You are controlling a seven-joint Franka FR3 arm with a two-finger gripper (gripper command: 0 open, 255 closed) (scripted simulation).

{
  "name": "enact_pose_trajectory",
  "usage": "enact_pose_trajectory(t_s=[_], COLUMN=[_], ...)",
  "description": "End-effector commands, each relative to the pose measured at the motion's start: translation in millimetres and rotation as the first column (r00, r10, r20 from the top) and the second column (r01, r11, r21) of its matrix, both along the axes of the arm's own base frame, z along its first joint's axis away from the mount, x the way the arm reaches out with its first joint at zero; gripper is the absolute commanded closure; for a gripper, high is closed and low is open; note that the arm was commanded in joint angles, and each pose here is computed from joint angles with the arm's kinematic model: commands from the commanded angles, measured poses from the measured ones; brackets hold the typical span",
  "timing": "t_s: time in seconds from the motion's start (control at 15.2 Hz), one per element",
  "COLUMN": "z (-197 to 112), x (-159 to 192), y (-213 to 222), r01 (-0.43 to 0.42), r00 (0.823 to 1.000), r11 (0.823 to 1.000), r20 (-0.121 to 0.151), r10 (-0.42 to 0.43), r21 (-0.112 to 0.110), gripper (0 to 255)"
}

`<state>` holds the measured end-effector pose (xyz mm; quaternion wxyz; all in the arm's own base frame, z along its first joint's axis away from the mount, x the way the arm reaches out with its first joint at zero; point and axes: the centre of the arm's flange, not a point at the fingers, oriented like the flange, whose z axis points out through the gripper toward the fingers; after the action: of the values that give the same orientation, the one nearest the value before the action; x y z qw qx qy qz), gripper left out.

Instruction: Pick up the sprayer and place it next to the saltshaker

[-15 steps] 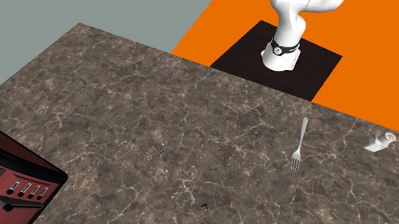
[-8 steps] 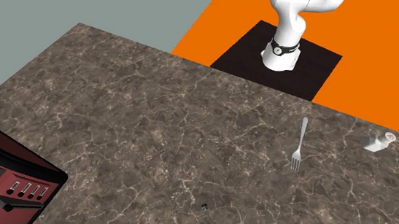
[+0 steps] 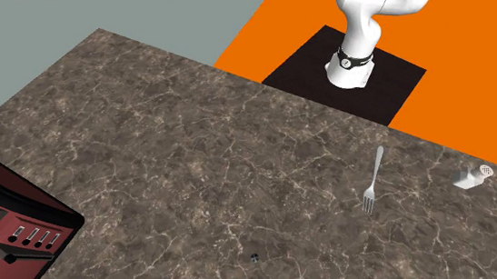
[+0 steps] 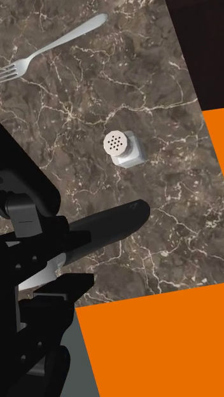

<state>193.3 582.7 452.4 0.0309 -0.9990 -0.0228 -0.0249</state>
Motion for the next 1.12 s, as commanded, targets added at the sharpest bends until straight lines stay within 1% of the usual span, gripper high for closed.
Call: enact_pose_trajectory(t_s=[0.0, 0.13, 0.66, 0.73, 1.06], z=[-12.1, -22.6, -23.0, -23.0, -23.0], x=[0.2, 0.2, 0.2, 0.2, 0.2], y=[0.5, 0.5, 0.5, 0.6, 0.5], r01=[0.0, 0.0, 0.0, 0.0, 0.0], r00=[1.0, 1.0, 1.0, 1.0, 1.0], r11=[1.0, 1.0, 1.0, 1.0, 1.0], r20=[0.0, 0.0, 0.0, 0.0, 0.0], r10=[0.0, 0.0, 0.0, 0.0, 0.0], r21=[0.001, 0.001, 0.001, 0.001, 0.001], gripper=[255, 255, 255, 0, 0])
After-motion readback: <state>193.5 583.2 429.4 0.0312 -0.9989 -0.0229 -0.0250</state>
